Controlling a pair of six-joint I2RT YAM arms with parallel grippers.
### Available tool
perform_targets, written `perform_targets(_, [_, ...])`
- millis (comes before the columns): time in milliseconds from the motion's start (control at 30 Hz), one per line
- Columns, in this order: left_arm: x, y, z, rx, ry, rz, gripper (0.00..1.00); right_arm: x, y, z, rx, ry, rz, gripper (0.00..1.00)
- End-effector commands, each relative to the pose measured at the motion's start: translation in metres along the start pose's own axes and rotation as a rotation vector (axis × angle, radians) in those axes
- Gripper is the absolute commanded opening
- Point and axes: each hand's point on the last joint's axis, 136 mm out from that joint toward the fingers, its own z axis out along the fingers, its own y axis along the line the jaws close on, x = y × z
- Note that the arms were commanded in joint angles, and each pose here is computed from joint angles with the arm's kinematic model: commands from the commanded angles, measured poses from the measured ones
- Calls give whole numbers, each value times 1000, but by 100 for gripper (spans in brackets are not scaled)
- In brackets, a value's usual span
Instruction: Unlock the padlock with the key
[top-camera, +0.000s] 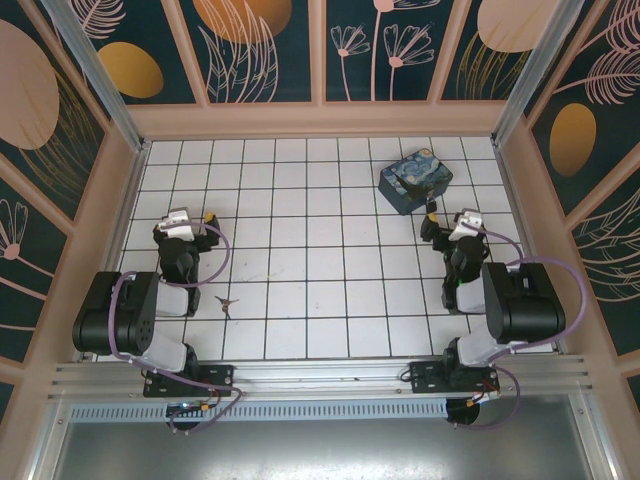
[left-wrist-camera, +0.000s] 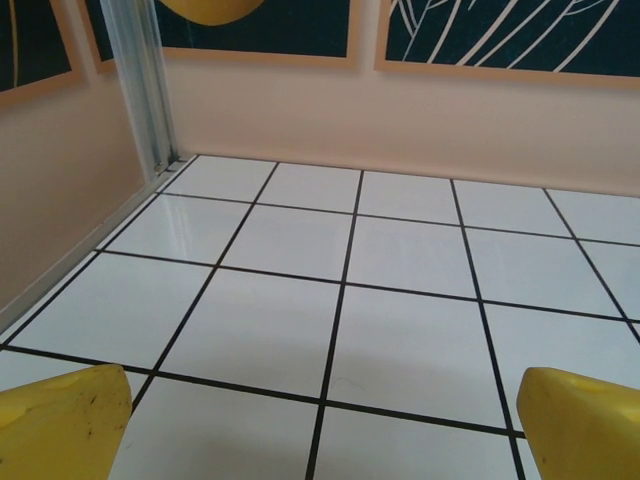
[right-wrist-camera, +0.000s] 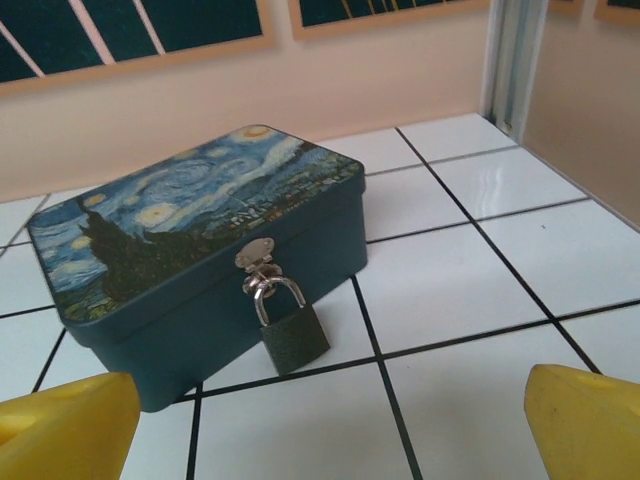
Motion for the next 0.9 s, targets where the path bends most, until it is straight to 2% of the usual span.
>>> perform_targets(0, [-28, 18, 14, -125, 25, -47, 99, -47, -12, 6, 80, -31, 56, 99])
perform_targets(33, [-37, 30, 20, -210, 62, -61, 99, -53, -11, 8, 56, -3, 83, 99])
perform_targets(133, [-62, 36, 27, -278, 113, -95, 99, -69, -11, 22, -12, 91, 202, 97])
perform_targets(233, [-64, 20, 37, -232, 248, -171, 99, -74, -7, 49, -108, 214, 329, 96])
perform_targets(333, [-53, -21, 33, -112, 377, -235, 98, -75, -12, 82, -130, 301, 359, 96])
perform_targets(500, [-32, -108, 4, 126, 550, -140, 98, -68, -19, 133, -196, 407, 382, 97])
perform_targets(667, [-9, -174, -28, 332, 641, -54, 99, -43, -18, 169, -273, 481, 417, 97])
perform_targets(867, [13, -227, -56, 520, 714, -60, 96, -23, -12, 192, -345, 511, 440, 97])
